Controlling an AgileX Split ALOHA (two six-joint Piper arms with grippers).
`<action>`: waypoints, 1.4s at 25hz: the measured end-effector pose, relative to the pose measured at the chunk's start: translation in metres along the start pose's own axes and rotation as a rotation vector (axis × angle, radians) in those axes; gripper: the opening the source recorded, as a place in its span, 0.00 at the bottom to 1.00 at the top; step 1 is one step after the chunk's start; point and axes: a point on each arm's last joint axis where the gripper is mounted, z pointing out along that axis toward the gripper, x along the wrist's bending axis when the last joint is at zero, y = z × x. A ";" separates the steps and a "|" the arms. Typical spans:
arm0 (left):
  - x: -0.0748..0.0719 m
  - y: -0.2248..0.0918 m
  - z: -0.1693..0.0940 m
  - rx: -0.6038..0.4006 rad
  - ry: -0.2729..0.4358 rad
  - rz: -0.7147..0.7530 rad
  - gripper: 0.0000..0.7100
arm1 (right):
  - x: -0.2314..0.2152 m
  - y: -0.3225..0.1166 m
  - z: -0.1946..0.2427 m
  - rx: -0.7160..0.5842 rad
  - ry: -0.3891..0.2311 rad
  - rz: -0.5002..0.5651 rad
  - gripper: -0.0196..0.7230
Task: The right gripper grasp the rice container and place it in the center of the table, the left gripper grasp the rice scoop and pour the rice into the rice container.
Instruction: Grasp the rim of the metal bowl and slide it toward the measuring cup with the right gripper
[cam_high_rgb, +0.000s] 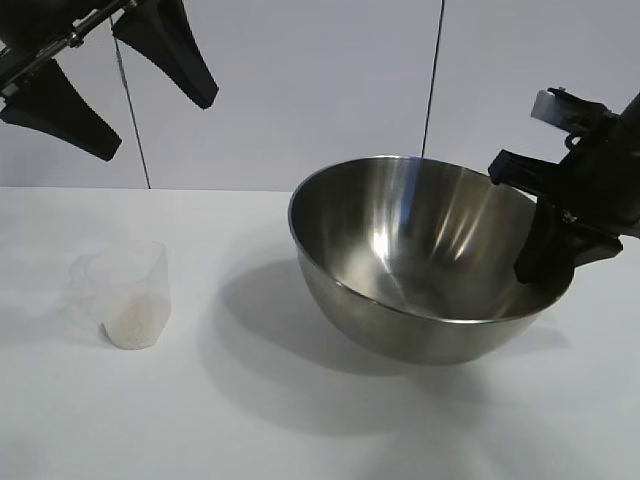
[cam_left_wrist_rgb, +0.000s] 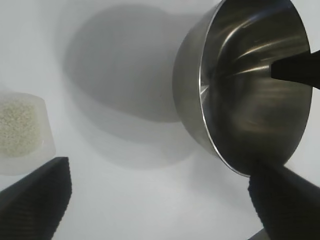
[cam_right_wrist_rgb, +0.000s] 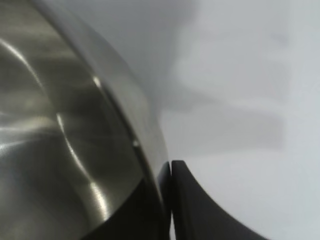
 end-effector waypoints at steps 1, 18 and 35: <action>0.000 0.000 0.000 -0.003 0.001 0.000 0.98 | 0.001 0.000 0.000 0.000 0.003 0.000 0.04; 0.000 0.000 0.000 -0.004 0.001 0.000 0.98 | 0.062 0.004 0.043 0.059 0.002 -0.154 0.04; 0.000 0.001 0.000 -0.006 0.001 0.000 0.98 | 0.069 0.013 0.053 0.069 -0.002 -0.171 0.43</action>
